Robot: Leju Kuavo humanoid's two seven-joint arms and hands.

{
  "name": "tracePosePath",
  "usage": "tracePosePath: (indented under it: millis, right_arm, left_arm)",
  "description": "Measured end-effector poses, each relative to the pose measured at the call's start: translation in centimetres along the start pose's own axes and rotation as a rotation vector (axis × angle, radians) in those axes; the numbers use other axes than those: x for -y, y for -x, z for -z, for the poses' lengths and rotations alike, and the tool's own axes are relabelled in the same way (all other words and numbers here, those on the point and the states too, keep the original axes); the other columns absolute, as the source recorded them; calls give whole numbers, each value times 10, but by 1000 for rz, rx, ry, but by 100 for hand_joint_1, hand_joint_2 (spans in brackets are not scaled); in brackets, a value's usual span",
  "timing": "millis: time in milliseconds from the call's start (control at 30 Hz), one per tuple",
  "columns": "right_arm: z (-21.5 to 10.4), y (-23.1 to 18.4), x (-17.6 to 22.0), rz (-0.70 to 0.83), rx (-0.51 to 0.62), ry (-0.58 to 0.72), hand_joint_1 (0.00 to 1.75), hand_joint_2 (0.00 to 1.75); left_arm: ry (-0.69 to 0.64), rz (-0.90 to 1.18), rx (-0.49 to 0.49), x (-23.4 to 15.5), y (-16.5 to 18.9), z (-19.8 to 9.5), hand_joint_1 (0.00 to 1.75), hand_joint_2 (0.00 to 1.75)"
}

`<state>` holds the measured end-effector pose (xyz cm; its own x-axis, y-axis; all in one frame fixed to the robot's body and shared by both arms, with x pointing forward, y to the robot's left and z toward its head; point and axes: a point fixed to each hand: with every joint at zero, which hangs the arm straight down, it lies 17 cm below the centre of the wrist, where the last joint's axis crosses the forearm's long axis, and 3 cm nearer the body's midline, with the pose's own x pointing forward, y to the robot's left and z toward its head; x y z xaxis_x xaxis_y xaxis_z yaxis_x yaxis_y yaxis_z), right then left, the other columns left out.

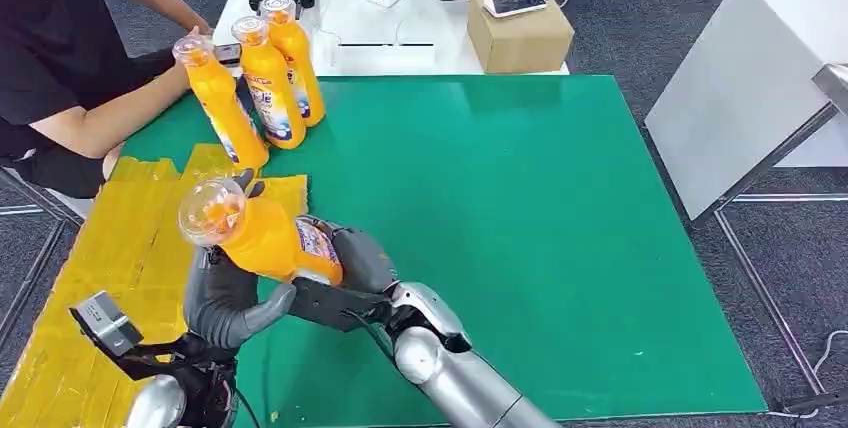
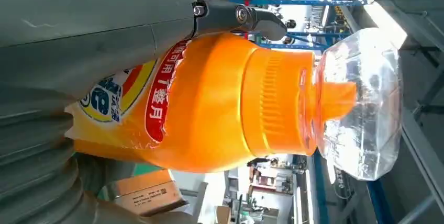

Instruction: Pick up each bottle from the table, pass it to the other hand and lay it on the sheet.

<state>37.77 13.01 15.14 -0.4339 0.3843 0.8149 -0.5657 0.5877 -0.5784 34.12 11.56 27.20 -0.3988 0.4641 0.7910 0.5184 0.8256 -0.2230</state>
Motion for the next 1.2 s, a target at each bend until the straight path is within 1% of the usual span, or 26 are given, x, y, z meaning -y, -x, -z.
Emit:
tracePosePath:
  millis: [100, 167, 233, 300, 400, 533, 700, 833, 967, 1000, 1200]
  right_arm:
    - [2, -1, -2, -4, 3, -10, 175, 175]
    - [2, -3, -5, -4, 9, -24, 175, 175]
    - [2, -3, -12, 14, -14, -47, 175, 175]
    - [3, -6, -17, 1, -14, -61, 175, 175]
    - [3, -2, -21, -21, -23, -74, 175, 175]
    - [-3, 15, -29, -47, -60, -98, 175, 175]
    - [-9, 30, -40, -66, -93, -126, 175, 175]
    - [-11, 36, -42, -88, -104, -133, 175, 175]
    - [-14, 44, -45, -147, -112, -137, 175, 175]
    - [-15, 46, -45, -164, -114, -137, 175, 175]
    - [-22, 52, -60, -251, -107, -173, 175, 175]
  left_arm:
    - [-5, 36, -3, -2, 2, 0, 0, 175]
    - [-9, 125, -8, -4, 5, 1, 0, 175]
    - [-3, 207, -12, -6, 7, 4, 0, 175]
    - [-4, 253, -16, -9, 10, 4, 0, 175]
    - [3, 354, -50, -14, 19, 6, 0, 175]
    - [59, 518, -126, -20, 46, 9, 0, 175]
    - [106, 556, -161, -23, 63, 9, 0, 175]
    - [129, 552, -197, -26, 74, 3, 0, 175]
    - [166, 525, -242, -28, 88, -5, 0, 175]
    - [176, 517, -253, -29, 91, -8, 175, 175]
    - [241, 515, -373, -45, 121, -32, 175, 175]
